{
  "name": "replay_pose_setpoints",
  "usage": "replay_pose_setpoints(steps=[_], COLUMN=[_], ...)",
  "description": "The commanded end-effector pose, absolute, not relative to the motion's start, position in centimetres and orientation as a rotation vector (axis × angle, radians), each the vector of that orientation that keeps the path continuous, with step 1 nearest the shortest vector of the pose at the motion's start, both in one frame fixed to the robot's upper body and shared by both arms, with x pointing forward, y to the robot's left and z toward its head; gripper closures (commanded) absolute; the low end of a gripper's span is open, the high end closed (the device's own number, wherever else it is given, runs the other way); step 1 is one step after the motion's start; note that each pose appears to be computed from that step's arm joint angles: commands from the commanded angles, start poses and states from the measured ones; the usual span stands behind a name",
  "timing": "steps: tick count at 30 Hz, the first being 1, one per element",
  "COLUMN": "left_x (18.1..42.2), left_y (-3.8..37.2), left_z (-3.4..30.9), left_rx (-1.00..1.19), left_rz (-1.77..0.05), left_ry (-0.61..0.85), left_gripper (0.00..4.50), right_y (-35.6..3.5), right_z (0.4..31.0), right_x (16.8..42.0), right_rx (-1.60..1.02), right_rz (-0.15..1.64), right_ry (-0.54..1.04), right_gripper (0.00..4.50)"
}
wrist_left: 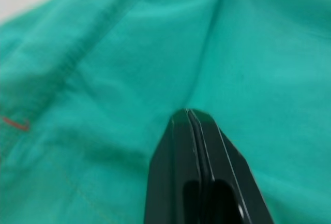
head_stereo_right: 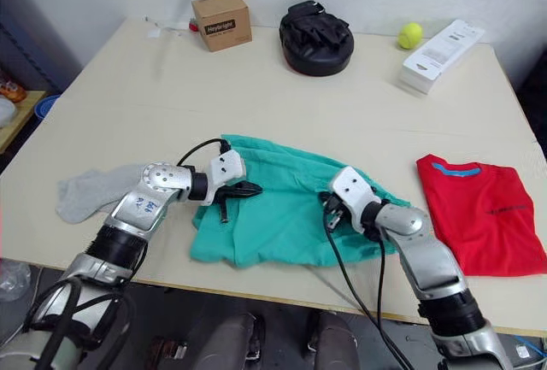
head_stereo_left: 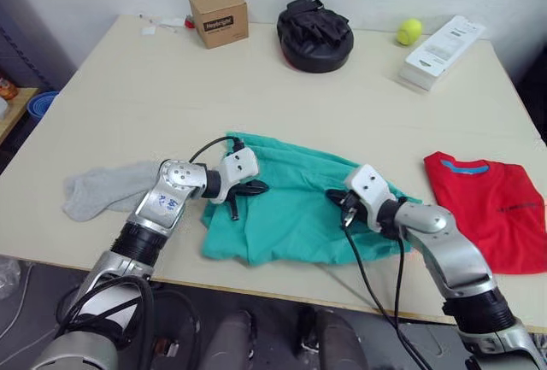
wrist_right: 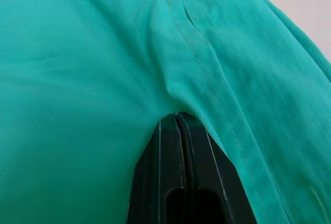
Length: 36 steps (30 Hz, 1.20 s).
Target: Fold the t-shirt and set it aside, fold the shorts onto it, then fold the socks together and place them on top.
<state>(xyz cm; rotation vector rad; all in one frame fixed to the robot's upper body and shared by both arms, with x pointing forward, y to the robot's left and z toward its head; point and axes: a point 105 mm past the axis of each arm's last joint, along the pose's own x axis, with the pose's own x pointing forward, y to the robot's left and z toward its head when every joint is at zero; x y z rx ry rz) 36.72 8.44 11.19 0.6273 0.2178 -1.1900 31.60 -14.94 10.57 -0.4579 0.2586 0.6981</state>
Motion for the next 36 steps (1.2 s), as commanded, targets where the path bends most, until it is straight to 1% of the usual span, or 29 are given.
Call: replay_pose_setpoints(steps=[1,3,5,7,9,11,12,13,15,17,19,23,24,26,30,33,36], left_x=[37.2,37.1,36.9,36.5,35.6,34.5,34.0,33.7,33.4,33.9,34.6,35.3,35.4,35.5,35.5,35.7,35.8], left_y=[10.8,10.9,10.4,9.2,7.4,5.8,4.9,4.2,2.9,2.2,1.8,1.5,1.4,1.4,1.3,1.4,1.6], left_z=[8.2,8.3,9.0,10.7,12.9,14.4,14.7,14.7,13.6,11.8,10.5,9.3,9.2,9.1,9.2,9.6,9.7], left_rx=[0.681,0.675,0.661,0.626,0.550,0.502,0.499,0.507,0.565,0.638,0.655,0.654,0.653,0.654,0.656,0.653,0.659], left_rz=[-1.142,-1.156,-1.176,-1.212,-1.290,-1.372,-1.412,-1.440,-1.495,-1.500,-1.488,-1.486,-1.488,-1.492,-1.498,-1.492,-1.485], left_ry=[0.328,0.311,0.271,0.195,0.116,0.072,0.065,0.063,0.086,0.122,0.158,0.178,0.178,0.175,0.162,0.152,0.151], left_gripper=[4.49,4.49,4.49,4.49,4.49,4.50,4.50,4.50,4.50,4.50,4.50,4.50,4.50,4.50,4.50,4.50,4.50], right_y=[-17.9,-18.7,-18.6,-18.1,-18.0,-18.2,-18.4,-18.6,-19.1,-19.5,-19.2,-18.8,-18.8,-18.7,-19.1,-18.9,-18.2], right_z=[11.1,11.7,12.6,14.0,15.1,15.7,15.9,16.0,15.9,15.4,14.8,13.9,13.5,12.5,10.8,10.0,9.1], right_x=[30.6,29.7,28.7,27.2,25.6,24.4,23.6,23.0,21.6,20.3,18.7,16.9,16.5,15.9,16.0,16.7,18.2], right_rx=[-0.473,-0.433,-0.364,-0.269,-0.184,-0.132,-0.094,-0.064,0.016,0.092,0.153,0.284,0.330,0.409,0.524,0.633,0.710], right_rz=[0.602,0.589,0.613,0.661,0.697,0.716,0.720,0.718,0.684,0.630,0.606,0.529,0.503,0.451,0.355,0.328,0.326], right_ry=[0.285,0.272,0.247,0.214,0.217,0.238,0.252,0.266,0.303,0.343,0.376,0.424,0.442,0.489,0.543,0.557,0.552], right_gripper=[4.46,4.46,4.46,4.46,4.46,4.12,3.92,3.62,2.96,2.30,1.66,0.27,0.01,0.01,0.01,0.01,0.01])
